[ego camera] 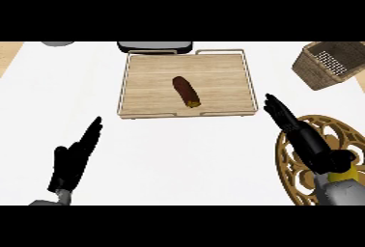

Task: Pick the lemon from the placemat and place it in the basket

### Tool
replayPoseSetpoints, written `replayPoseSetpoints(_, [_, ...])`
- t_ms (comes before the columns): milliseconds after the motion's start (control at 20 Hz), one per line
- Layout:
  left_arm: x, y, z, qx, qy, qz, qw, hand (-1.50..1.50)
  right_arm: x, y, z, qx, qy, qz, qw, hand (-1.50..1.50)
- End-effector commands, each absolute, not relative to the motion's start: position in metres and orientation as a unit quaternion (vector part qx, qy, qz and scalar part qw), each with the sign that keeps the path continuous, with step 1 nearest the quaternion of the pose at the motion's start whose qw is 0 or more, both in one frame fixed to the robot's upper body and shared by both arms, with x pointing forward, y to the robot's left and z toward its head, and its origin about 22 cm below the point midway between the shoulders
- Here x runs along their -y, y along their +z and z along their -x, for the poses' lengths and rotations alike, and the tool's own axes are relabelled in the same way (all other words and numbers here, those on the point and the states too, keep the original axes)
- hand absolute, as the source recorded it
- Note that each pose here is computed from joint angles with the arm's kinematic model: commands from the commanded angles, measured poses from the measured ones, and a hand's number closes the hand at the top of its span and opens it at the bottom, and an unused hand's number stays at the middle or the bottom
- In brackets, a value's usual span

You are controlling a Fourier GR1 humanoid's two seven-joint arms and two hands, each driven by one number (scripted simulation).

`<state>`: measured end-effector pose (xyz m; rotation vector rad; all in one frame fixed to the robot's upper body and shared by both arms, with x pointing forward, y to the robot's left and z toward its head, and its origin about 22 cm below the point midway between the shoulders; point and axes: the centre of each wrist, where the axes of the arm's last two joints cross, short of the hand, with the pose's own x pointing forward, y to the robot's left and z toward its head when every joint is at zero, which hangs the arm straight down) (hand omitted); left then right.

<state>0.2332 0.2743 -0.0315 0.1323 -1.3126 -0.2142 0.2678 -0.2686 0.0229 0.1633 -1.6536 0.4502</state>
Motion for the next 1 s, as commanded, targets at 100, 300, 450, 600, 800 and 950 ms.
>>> replayPoseSetpoints(100, [-0.277,0.006,-0.256,0.683,-0.118,-0.065,0.718,0.00,0.350,0.043,-0.253,0.739,0.096,0.054,0.665,1.50])
replayPoseSetpoints(300, [-0.271,0.041,-0.268,0.729,-0.144,-0.043,0.668,0.00,0.391,0.086,-0.243,0.787,0.183,0.167,0.565,1.50])
replayPoseSetpoints(450, [-0.260,0.049,-0.261,0.743,-0.168,-0.024,0.647,0.00,0.336,0.019,-0.223,0.806,0.046,0.145,0.573,-1.50])
replayPoseSetpoints(600, [-0.283,0.052,-0.269,0.741,-0.160,-0.030,0.651,0.00,0.310,0.021,-0.215,0.783,0.026,0.259,0.565,-1.50])
replayPoseSetpoints(800, [-0.269,0.053,-0.274,0.743,-0.162,-0.029,0.649,0.00,0.313,0.036,-0.218,0.715,0.049,0.370,0.591,-1.50])
replayPoseSetpoints(950, [-0.267,0.060,-0.276,0.741,-0.164,-0.028,0.650,0.00,0.341,0.071,-0.216,0.669,0.071,0.464,0.576,-1.50])
